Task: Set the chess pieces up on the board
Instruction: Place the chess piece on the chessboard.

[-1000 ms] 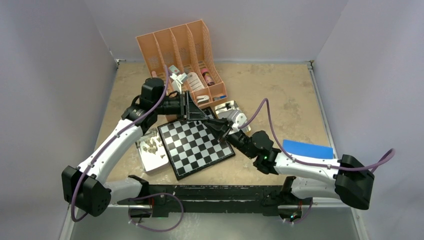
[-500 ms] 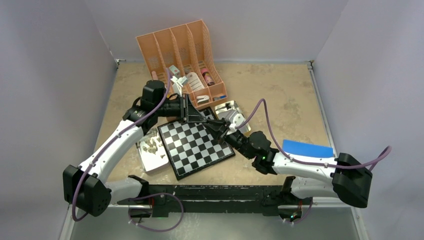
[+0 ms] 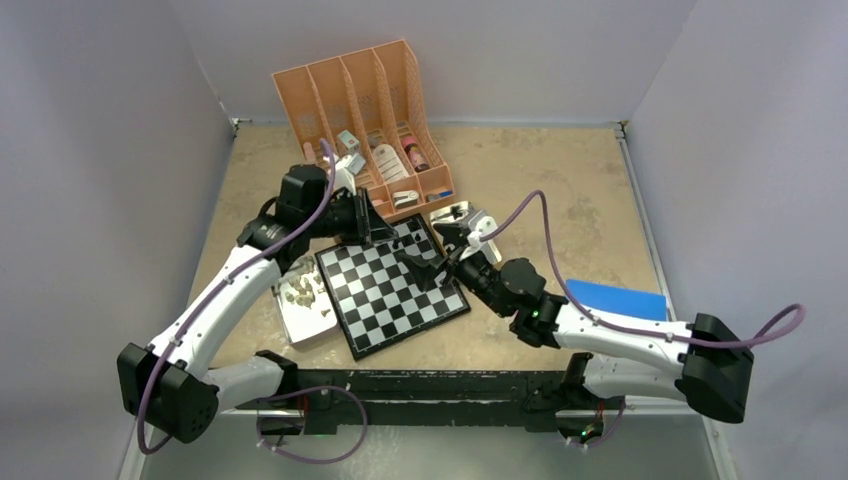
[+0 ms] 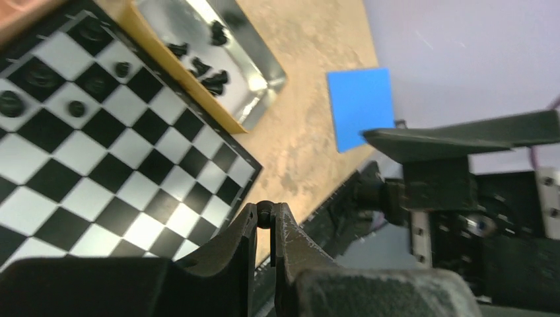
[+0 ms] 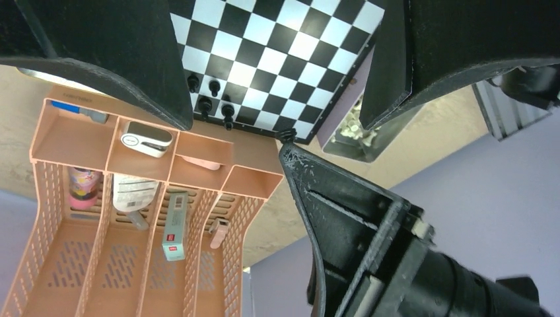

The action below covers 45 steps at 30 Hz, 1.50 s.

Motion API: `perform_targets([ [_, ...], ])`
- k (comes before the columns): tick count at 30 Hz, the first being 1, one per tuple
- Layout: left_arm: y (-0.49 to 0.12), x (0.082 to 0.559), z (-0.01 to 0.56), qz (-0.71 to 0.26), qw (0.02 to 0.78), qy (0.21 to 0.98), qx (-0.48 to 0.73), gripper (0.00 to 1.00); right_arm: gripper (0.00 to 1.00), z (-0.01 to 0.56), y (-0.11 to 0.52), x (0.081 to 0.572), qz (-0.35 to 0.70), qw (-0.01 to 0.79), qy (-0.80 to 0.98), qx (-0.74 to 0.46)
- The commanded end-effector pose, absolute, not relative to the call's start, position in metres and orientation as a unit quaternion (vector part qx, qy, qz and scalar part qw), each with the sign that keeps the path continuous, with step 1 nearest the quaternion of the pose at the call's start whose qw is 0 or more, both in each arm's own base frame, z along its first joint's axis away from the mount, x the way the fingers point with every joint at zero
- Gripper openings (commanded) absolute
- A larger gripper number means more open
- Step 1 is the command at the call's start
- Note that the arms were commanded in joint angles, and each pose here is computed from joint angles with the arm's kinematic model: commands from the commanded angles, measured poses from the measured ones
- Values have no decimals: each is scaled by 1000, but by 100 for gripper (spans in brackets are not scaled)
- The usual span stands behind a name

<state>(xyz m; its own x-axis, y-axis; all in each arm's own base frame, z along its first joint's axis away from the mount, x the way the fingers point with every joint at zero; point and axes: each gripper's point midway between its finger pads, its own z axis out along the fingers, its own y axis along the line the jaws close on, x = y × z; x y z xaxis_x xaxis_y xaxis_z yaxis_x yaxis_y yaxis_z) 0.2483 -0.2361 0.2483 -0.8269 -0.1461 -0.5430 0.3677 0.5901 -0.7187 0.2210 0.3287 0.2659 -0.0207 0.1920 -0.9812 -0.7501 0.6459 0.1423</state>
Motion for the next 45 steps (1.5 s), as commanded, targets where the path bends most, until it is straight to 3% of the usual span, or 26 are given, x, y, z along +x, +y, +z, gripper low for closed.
perform_targets([
  [1,-209,275,260,-354,383,853,36,0,99,310,309,221,380,670,618,-154],
  [9,-209,291,215,-221,399,890,3,0,99,300,274,224,358,647,669,-74],
  [20,-205,318,129,-118,398,909,-31,0,99,288,260,225,346,648,677,-49],
  [45,-198,337,73,-55,408,911,-7,0,99,274,264,230,331,643,689,-54],
])
